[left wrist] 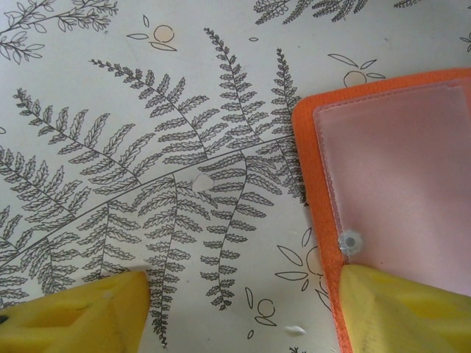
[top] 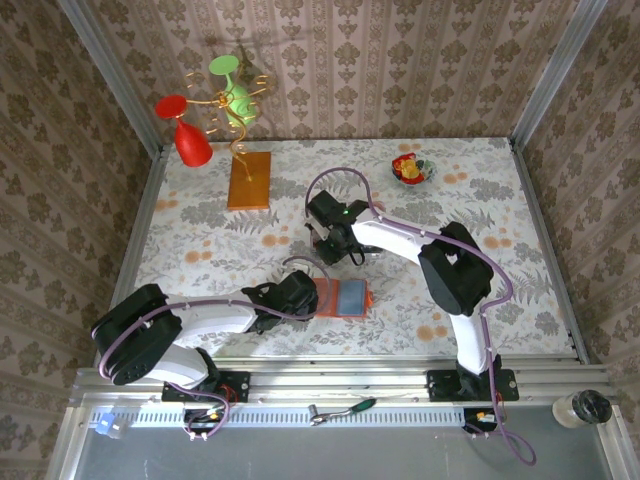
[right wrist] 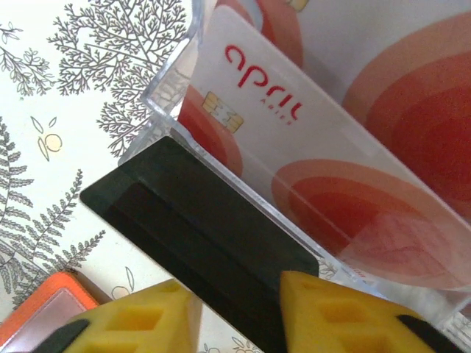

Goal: Put the credit cards into the card holder

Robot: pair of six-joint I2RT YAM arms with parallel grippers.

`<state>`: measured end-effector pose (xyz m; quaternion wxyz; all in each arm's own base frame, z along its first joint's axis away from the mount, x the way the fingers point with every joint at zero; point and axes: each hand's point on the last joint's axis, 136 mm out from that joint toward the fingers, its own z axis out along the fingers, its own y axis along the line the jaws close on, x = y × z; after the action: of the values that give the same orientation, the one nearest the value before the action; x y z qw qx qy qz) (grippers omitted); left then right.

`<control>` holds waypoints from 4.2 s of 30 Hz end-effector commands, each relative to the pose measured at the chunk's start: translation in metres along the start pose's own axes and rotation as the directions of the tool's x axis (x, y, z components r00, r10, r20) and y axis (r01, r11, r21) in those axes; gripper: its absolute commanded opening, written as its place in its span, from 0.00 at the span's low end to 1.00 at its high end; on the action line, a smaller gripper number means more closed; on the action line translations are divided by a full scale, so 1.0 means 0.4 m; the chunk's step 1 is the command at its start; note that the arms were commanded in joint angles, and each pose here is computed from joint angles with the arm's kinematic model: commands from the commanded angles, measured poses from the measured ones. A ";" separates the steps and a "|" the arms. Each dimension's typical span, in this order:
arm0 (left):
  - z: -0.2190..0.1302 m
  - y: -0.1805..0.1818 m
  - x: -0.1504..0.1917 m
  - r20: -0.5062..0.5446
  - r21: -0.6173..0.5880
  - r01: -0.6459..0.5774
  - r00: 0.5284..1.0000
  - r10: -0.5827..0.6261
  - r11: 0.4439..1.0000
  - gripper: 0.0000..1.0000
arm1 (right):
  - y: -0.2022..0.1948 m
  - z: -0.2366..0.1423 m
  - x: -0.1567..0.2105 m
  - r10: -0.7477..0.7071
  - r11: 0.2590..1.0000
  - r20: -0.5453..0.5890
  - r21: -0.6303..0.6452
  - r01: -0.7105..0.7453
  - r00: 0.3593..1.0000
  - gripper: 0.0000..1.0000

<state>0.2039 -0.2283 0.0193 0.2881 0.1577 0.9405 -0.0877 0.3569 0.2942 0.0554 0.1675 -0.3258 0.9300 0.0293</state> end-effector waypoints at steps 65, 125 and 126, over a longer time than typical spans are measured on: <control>0.008 -0.015 0.002 -0.006 0.010 0.018 1.000 -0.018 1.000 0.70 | -0.043 -0.207 -0.103 0.041 0.999 0.172 -0.013 -0.039 0.984 0.00; -0.008 -0.018 0.004 0.007 -0.018 -0.007 1.000 0.007 1.000 0.71 | 0.164 -0.112 0.222 0.189 0.964 0.008 -0.191 -0.184 0.982 0.00; -0.006 -0.015 0.007 0.004 -0.023 -0.008 1.000 0.008 1.000 0.71 | 0.162 -0.123 0.216 0.198 0.962 0.019 -0.197 -0.190 0.980 0.00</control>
<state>0.1978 -0.2324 0.0210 0.2925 0.1493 0.9405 -0.0871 0.2399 0.2876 0.0639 0.1436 -0.2546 0.9460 0.1399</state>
